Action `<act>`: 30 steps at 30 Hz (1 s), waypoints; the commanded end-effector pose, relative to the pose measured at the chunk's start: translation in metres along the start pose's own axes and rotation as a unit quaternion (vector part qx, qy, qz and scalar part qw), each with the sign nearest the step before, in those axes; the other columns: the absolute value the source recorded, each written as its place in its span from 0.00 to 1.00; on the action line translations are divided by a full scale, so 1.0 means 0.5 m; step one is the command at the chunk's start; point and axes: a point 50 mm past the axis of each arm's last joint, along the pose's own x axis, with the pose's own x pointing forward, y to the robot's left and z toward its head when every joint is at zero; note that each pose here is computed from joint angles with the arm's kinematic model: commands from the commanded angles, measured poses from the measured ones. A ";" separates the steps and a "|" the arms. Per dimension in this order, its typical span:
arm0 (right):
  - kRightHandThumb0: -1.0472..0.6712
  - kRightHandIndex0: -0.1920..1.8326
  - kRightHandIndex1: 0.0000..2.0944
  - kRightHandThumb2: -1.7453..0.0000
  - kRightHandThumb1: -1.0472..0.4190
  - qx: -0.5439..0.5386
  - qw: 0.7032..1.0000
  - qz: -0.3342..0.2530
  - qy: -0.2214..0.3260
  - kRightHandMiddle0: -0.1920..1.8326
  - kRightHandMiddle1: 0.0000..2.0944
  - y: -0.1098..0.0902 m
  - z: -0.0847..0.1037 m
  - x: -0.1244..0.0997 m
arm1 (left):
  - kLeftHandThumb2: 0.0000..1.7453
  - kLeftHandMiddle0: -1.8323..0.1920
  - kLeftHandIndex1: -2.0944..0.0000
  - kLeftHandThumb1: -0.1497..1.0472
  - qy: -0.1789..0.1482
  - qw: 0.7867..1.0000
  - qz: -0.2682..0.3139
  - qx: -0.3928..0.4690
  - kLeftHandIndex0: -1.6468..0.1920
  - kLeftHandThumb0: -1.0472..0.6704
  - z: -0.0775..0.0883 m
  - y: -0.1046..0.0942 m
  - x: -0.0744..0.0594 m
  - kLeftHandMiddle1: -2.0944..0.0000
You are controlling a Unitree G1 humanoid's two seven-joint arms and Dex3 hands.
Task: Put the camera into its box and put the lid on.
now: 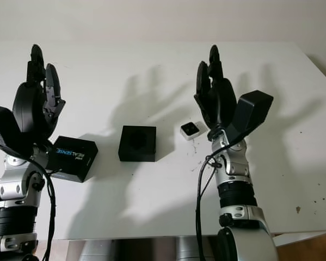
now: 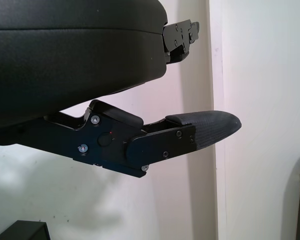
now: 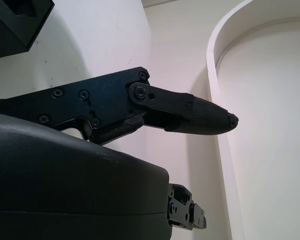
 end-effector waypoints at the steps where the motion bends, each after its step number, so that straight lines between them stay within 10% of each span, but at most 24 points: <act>1: 0.21 0.00 0.00 0.66 0.00 -0.007 1.000 0.003 -0.004 0.00 0.00 -0.004 0.006 -0.005 | 0.36 1.00 1.00 1.00 -0.003 1.000 0.001 0.015 1.00 0.17 0.005 0.006 -0.007 1.00; 10: 0.21 0.00 0.00 0.66 0.00 -0.015 1.000 0.015 0.007 0.00 0.00 -0.012 0.004 -0.004 | 0.35 1.00 1.00 1.00 0.004 1.000 0.004 0.014 1.00 0.17 0.006 0.003 -0.013 1.00; 16: 0.24 0.15 0.07 0.92 0.02 -0.149 0.988 0.030 0.003 0.17 0.07 -0.058 0.053 0.012 | 0.36 1.00 1.00 1.00 0.007 1.000 0.005 0.012 1.00 0.17 0.003 0.007 -0.017 1.00; 30: 0.34 0.36 0.08 0.97 0.17 -0.525 0.834 0.156 0.067 0.34 0.05 -0.137 0.138 0.037 | 0.36 1.00 1.00 1.00 0.011 1.000 0.006 0.014 1.00 0.19 0.002 0.015 -0.026 1.00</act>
